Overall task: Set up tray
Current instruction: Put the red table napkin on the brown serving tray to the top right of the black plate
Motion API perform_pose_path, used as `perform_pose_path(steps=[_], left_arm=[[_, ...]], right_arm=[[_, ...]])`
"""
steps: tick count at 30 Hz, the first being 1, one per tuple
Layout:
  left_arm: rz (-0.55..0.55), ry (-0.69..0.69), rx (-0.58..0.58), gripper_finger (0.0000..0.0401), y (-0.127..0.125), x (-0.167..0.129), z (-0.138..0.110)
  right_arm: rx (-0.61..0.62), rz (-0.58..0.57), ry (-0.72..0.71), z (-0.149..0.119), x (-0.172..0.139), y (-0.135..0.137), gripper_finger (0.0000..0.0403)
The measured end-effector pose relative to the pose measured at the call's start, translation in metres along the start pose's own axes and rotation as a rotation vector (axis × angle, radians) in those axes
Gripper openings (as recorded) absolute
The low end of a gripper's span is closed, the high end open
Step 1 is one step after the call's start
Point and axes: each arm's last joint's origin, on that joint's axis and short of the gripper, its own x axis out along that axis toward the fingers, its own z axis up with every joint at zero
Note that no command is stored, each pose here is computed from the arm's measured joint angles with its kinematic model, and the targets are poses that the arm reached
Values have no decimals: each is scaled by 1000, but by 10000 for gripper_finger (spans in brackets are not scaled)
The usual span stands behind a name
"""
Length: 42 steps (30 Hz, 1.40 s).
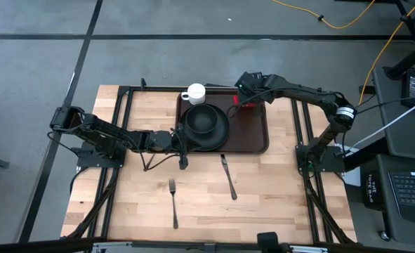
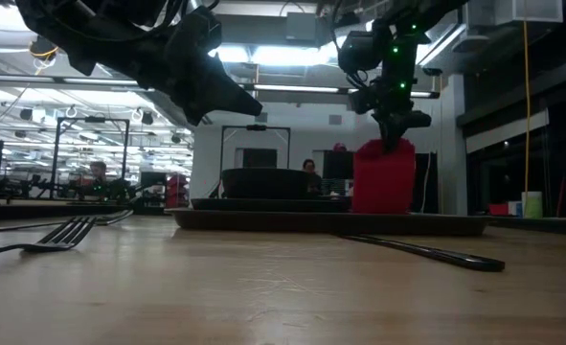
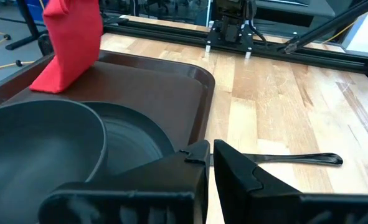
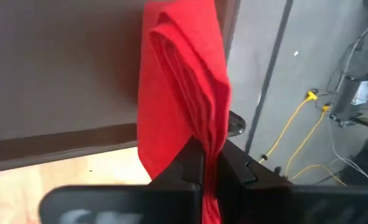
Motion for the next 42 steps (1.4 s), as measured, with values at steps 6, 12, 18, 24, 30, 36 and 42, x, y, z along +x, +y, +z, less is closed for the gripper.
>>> perform_pose_path(steps=[6,12,18,24,30,36,42], left_arm=[[-1,0,-3,15,0,0,0],[-1,0,-2,15,0,0,0],[-1,1,-3,15,0,0,0],[-1,1,-2,15,0,0,0],[-2,1,-2,12,-1,0,0],[-16,6,1,15,-1,0,-1],[-21,7,1,11,-1,0,-1]], right_arm=[[60,62,-50,2,1,2,18],[101,128,-89,3,0,5,18],[110,143,-89,3,-1,6,18],[134,195,-86,5,4,9,18],[121,248,-21,9,18,17,18],[150,303,-44,12,21,19,18],[176,342,-58,12,21,21,18]])
